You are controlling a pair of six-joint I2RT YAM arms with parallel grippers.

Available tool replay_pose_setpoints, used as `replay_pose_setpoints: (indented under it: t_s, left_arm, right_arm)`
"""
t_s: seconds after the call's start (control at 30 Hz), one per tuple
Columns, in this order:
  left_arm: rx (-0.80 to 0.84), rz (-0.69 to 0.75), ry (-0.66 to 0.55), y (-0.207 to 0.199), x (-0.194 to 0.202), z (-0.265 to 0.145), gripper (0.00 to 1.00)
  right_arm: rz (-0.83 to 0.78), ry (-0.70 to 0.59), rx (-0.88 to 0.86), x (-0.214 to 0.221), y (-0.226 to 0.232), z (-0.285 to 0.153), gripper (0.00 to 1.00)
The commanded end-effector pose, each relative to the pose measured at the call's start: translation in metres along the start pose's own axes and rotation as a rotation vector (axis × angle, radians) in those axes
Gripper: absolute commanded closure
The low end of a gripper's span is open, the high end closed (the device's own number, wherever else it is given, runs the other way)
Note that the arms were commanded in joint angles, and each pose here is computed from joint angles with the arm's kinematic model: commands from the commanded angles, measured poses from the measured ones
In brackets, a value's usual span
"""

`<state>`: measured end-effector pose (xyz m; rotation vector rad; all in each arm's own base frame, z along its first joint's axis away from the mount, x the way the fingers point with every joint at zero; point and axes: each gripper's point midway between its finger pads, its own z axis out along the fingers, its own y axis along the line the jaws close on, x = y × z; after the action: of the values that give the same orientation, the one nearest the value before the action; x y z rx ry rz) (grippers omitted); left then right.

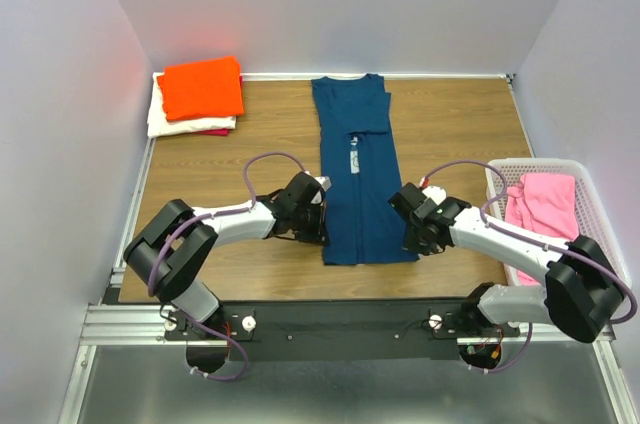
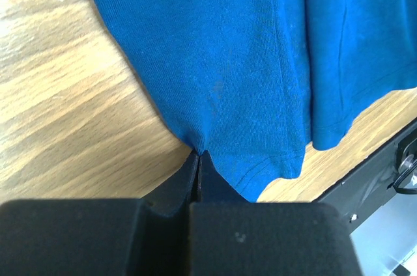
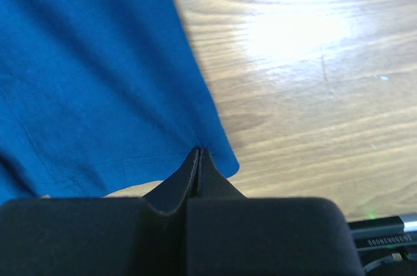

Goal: Fold and stack the t-shirts
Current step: Fold the tshirt

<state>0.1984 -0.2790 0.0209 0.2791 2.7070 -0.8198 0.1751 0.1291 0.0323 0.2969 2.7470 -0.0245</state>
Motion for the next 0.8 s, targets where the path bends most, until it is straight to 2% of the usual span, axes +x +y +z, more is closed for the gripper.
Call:
replay_pose_setpoints:
  t_s: [0.0,0.27,0.57,0.7,0.73,0.77]
  left_arm:
    - [-0.090,0.007,0.069,0.024,0.026,-0.005,1.00]
    - [-0.076,0.011,0.084,0.023,0.032,-0.008,1.00]
    - [-0.060,0.021,0.072,0.018,0.028,-0.012,1.00]
    - [-0.055,0.034,0.057,0.015,0.024,-0.016,0.83]
    - [-0.049,0.039,0.047,0.013,0.022,-0.018,0.75]
    - [-0.056,0.041,0.040,0.014,0.020,-0.019,0.72]
  right_arm:
    - [0.035,-0.025,0.052,-0.003,-0.011,-0.009,1.00]
    - [0.016,0.035,0.038,0.016,-0.014,0.001,0.94]
    - [0.030,-0.021,-0.075,0.001,0.010,-0.010,0.80]
    - [0.032,-0.054,-0.128,-0.009,0.021,-0.019,0.71]
    - [0.032,-0.064,-0.139,-0.012,0.024,-0.022,0.70]
    - [0.033,-0.074,-0.149,-0.014,0.025,-0.025,0.70]
